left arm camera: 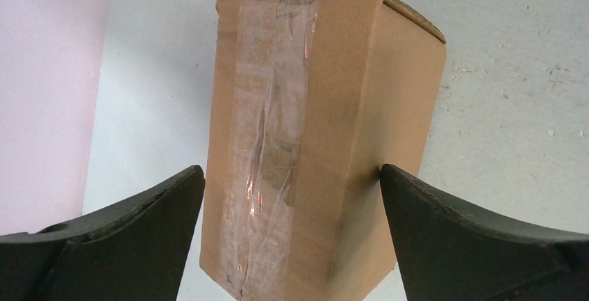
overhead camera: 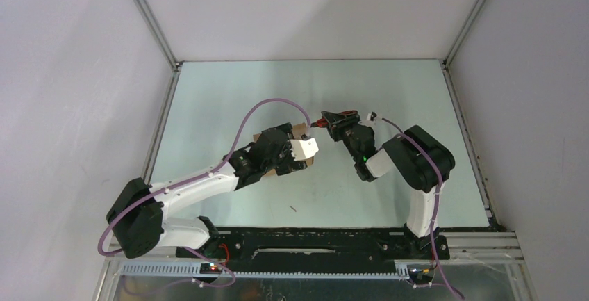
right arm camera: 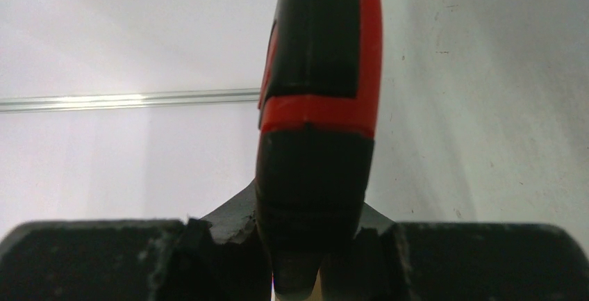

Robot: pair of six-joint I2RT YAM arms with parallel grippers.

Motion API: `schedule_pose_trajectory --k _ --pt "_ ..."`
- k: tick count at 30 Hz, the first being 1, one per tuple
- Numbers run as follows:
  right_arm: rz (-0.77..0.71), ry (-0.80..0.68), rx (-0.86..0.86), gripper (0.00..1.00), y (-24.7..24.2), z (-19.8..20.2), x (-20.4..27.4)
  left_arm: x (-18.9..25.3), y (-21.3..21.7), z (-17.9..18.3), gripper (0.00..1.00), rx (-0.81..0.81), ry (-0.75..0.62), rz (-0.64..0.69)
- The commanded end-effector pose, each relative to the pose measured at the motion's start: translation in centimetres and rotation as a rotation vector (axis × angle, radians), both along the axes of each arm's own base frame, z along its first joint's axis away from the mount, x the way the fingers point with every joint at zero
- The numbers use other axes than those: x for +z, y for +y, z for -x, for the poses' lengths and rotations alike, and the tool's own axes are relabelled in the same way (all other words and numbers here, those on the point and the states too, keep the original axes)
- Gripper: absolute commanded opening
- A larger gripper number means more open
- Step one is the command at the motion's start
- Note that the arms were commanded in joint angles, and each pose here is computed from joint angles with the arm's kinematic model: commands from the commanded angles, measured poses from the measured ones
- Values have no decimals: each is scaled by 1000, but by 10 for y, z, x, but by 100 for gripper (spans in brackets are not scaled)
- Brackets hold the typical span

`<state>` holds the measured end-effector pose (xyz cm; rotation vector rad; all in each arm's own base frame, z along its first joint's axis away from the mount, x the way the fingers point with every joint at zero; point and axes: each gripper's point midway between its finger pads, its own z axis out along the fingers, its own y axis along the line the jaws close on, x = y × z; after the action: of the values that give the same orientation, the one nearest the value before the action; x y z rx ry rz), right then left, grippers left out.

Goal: Unpack the express box
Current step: Cut the express box at the center of the board.

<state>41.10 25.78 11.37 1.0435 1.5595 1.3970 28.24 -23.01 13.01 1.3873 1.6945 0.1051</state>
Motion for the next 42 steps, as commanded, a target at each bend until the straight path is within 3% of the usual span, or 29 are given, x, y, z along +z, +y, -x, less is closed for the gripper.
schedule_pose_trajectory --k 1,22,42 --pt "-42 -106 -24 0 -5 -4 38 8 -1 -2 100 9 -37 28" --pt "-42 -99 27 0 8 3 39 40 -11 -7 100 -12 -90 53" --pt "14 -87 167 0 19 32 21 32 -11 -11 100 30 -71 64"
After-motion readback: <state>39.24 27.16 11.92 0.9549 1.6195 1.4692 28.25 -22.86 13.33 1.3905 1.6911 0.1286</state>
